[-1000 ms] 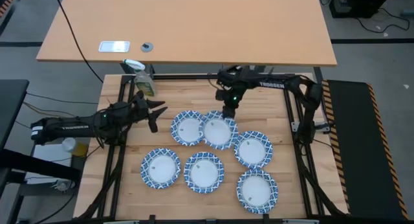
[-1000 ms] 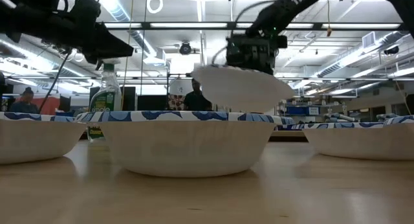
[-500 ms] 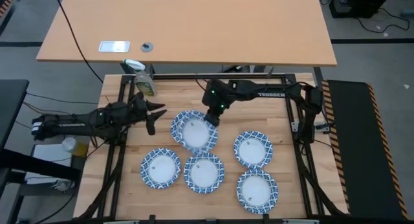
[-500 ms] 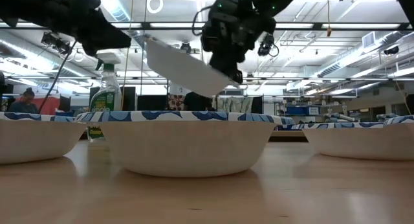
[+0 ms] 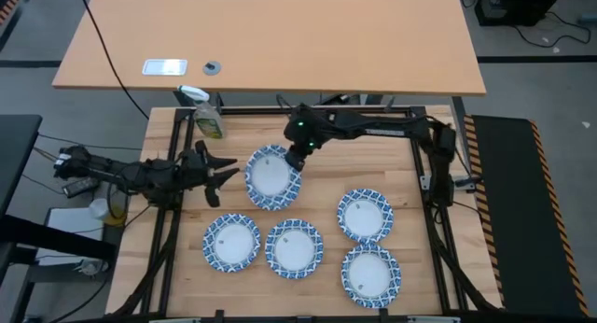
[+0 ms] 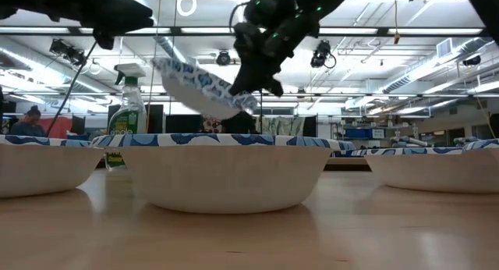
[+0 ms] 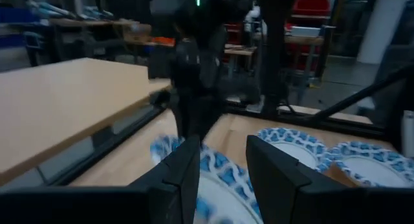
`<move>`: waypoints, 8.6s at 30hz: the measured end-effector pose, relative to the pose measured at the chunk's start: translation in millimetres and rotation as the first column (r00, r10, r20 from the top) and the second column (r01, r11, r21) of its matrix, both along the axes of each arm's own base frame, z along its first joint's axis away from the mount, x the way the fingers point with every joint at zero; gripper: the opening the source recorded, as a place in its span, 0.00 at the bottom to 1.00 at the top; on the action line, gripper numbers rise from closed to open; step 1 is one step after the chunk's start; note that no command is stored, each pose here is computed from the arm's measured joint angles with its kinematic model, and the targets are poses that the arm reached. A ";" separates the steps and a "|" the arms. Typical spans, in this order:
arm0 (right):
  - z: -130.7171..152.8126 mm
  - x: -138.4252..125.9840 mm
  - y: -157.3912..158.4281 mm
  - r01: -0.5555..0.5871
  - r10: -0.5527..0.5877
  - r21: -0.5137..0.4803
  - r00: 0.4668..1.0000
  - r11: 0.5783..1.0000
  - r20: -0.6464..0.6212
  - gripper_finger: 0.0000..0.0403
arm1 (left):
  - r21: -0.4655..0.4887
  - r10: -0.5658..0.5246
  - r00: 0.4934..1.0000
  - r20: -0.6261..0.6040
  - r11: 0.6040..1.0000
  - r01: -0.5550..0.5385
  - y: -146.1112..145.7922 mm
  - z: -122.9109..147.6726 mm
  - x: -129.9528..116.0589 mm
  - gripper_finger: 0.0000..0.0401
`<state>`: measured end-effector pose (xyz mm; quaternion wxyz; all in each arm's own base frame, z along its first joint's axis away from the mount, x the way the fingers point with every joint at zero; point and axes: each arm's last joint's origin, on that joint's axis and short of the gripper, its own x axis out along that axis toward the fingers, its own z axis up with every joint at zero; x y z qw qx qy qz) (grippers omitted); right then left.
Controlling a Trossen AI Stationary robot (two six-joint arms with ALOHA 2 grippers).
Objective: Nest bowls inside each other
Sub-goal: Put the white bowl on top of the white bowl
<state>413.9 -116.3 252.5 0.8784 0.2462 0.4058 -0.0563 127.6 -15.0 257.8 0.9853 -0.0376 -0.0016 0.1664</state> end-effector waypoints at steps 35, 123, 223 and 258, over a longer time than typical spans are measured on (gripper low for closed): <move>-17.6 33.7 -26.6 -0.008 0.009 0.003 0.971 1.000 -0.238 0.75 | -0.031 -0.059 0.998 -0.004 0.998 0.059 -16.8 -2.6 3.2 0.32; -69.7 -159.3 99.3 -0.471 0.282 -0.118 0.690 0.874 -0.667 0.59 | -0.064 -0.090 0.994 -0.057 0.994 0.086 -28.6 -12.4 13.7 0.32; -47.3 -132.9 52.0 -0.251 0.143 -0.122 0.818 0.960 -0.557 0.59 | -0.037 -0.089 0.995 -0.052 0.996 0.087 -28.3 -10.9 13.9 0.32; -74.1 -149.8 26.5 -0.158 0.144 0.015 0.854 0.987 -0.499 0.13 | -0.042 -0.088 0.995 -0.050 0.995 0.086 -28.3 -10.9 13.9 0.32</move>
